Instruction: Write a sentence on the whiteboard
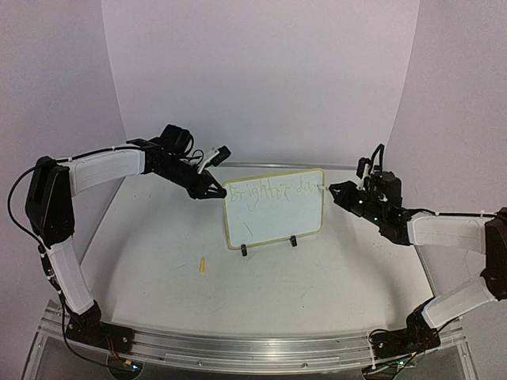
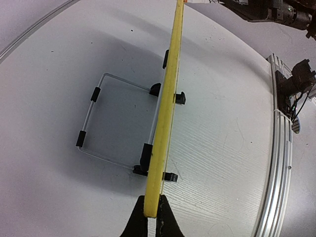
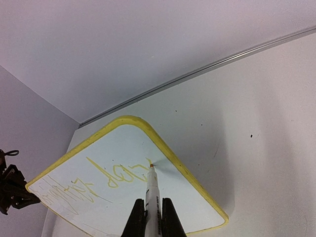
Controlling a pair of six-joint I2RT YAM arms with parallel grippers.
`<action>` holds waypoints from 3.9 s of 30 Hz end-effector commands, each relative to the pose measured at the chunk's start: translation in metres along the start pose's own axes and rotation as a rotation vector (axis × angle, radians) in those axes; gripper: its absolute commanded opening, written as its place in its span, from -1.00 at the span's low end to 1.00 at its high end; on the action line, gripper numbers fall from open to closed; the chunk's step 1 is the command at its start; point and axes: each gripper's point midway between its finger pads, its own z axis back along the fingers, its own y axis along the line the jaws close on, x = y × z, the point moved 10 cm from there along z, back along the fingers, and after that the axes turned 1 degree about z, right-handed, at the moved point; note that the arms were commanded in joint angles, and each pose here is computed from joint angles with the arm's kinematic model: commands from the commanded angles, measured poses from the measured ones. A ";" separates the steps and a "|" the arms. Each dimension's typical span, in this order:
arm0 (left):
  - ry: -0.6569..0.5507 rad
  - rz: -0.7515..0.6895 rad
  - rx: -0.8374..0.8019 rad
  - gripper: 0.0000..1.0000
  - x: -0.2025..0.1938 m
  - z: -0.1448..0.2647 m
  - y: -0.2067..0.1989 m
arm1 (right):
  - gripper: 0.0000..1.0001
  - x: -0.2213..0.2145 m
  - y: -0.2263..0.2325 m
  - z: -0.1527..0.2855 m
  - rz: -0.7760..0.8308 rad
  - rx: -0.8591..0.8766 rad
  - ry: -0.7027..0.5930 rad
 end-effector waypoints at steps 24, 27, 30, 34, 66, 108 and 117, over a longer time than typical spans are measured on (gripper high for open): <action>-0.013 -0.044 0.022 -1.00 0.007 0.007 -0.004 | -1.00 -0.011 0.000 -0.011 -0.017 0.066 0.099; -0.012 -0.041 0.022 -1.00 0.007 0.006 -0.004 | -1.00 -0.005 0.007 0.000 -0.020 0.102 0.078; -0.012 -0.040 0.022 -1.00 0.007 0.007 -0.004 | -1.00 0.002 0.014 0.012 -0.018 0.146 0.059; -0.012 -0.035 0.018 -1.00 0.006 0.006 -0.004 | -1.00 0.008 0.023 0.022 0.002 0.207 0.066; -0.001 -0.029 0.023 -1.00 0.002 0.003 -0.002 | -1.00 -0.043 0.059 -0.003 0.049 0.306 0.028; 0.004 -0.020 0.016 -1.00 0.001 0.000 0.000 | -1.00 0.024 -0.016 -0.008 -0.040 0.186 -0.107; 0.004 -0.020 0.013 -1.00 0.002 -0.001 0.000 | -1.00 0.011 -0.023 -0.011 -0.050 0.189 -0.051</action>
